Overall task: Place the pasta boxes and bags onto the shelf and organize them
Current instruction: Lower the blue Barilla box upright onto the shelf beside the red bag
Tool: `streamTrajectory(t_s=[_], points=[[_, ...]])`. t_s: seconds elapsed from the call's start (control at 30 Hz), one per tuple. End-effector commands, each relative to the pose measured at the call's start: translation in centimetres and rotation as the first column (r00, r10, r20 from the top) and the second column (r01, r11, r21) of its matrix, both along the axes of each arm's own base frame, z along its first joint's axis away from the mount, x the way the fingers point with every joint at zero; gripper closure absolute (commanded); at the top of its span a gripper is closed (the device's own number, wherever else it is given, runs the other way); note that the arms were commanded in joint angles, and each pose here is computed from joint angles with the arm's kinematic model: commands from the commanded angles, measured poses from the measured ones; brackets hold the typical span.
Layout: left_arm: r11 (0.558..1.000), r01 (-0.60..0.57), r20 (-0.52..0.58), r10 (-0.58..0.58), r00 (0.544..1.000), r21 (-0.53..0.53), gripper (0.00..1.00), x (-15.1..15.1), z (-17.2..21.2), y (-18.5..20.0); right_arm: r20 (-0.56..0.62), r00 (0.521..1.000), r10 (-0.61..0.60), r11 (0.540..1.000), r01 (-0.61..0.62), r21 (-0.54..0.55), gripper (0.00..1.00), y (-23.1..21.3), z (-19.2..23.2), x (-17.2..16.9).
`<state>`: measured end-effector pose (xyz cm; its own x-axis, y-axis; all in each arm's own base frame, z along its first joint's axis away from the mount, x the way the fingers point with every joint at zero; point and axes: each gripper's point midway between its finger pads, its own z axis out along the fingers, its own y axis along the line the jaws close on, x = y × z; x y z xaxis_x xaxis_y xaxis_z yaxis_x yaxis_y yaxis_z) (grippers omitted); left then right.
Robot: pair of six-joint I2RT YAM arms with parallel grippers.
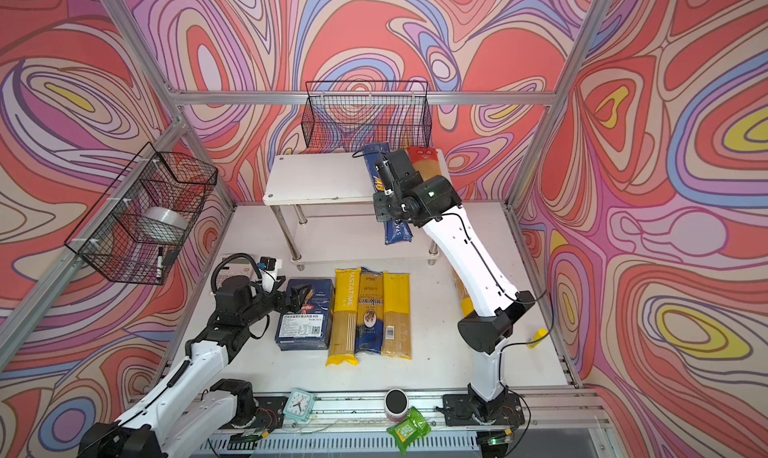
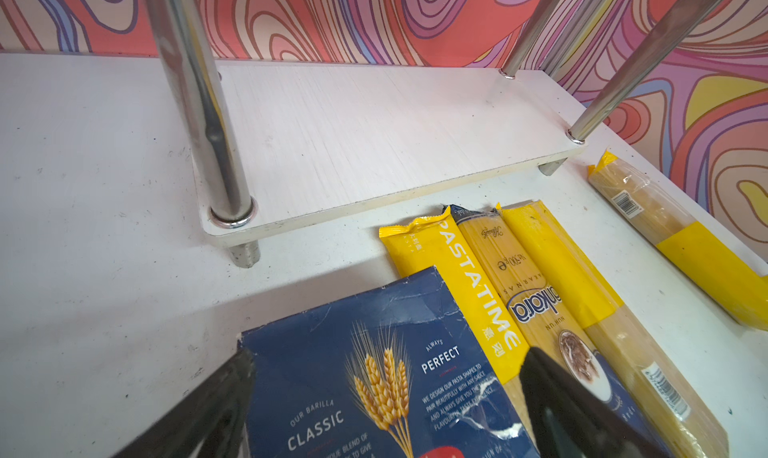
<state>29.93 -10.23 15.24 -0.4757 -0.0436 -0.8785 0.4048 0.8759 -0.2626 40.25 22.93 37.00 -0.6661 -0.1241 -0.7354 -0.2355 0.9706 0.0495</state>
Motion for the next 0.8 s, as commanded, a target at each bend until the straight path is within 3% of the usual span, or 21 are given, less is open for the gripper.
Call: streamTrajectory(t_s=[0.0, 0.67, 0.77], points=[[1.000, 0.018, 0.018, -0.018, 1.000, 0.003, 0.00, -0.1, 0.2, -0.3, 0.189, 0.982, -0.021, 0.996, 0.004, 0.094, 0.57, 0.2, 4.8, 3.1], [1.000, 0.019, 0.019, -0.019, 1.000, 0.002, 0.00, -0.1, 0.2, -0.3, 0.259, 0.960, -0.107, 0.987, 0.072, 0.141, 0.55, -1.9, 6.4, 5.9], [1.000, 0.017, 0.018, -0.017, 1.000, 0.002, 0.00, 0.0, 0.2, -0.3, 0.260, 0.959, -0.115, 0.985, 0.077, 0.151, 0.47, -2.0, 6.5, 6.3]])
